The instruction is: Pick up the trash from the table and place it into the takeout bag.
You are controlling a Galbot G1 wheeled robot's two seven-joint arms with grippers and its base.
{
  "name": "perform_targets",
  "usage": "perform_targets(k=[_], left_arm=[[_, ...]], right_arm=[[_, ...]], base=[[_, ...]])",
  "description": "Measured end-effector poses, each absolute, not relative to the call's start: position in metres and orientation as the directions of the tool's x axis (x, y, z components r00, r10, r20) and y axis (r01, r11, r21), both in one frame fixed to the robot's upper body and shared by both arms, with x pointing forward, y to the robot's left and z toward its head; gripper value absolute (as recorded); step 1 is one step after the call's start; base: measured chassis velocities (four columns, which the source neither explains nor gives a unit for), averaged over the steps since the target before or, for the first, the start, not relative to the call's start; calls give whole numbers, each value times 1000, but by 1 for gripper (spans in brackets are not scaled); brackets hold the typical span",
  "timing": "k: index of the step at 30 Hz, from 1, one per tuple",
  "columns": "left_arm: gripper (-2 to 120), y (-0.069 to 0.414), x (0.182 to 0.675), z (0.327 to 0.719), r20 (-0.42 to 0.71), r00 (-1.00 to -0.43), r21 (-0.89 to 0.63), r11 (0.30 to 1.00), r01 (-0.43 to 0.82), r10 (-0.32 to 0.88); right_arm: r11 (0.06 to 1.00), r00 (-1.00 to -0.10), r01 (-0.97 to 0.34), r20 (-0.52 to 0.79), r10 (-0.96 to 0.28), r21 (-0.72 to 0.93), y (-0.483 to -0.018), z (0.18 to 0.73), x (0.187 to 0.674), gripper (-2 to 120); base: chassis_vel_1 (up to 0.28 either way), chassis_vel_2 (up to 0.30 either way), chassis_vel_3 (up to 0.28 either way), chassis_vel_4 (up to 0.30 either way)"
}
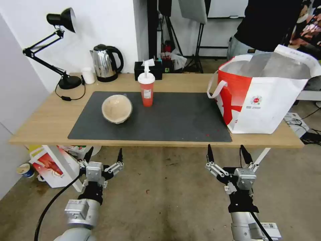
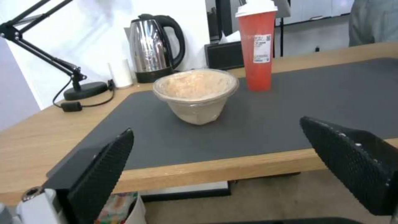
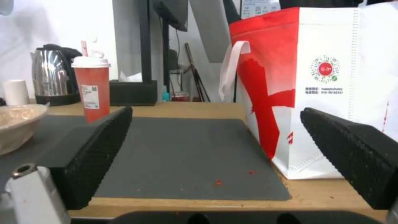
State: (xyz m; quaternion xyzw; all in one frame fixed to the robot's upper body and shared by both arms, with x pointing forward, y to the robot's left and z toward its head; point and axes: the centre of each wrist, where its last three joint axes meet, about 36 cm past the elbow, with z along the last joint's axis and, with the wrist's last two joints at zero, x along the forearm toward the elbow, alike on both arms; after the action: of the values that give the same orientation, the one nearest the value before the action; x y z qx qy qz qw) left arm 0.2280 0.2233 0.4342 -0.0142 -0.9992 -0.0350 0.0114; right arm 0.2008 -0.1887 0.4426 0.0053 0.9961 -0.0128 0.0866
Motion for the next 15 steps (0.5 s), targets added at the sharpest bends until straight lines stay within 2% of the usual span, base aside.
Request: perform_targets(k=[15], left_arm=[[100, 223, 228, 434, 24, -999, 70, 997, 29, 28]], right_arm=[[1000, -988, 3, -155, 2, -4, -189, 443, 204, 100]], base=[[0, 0, 0, 0]])
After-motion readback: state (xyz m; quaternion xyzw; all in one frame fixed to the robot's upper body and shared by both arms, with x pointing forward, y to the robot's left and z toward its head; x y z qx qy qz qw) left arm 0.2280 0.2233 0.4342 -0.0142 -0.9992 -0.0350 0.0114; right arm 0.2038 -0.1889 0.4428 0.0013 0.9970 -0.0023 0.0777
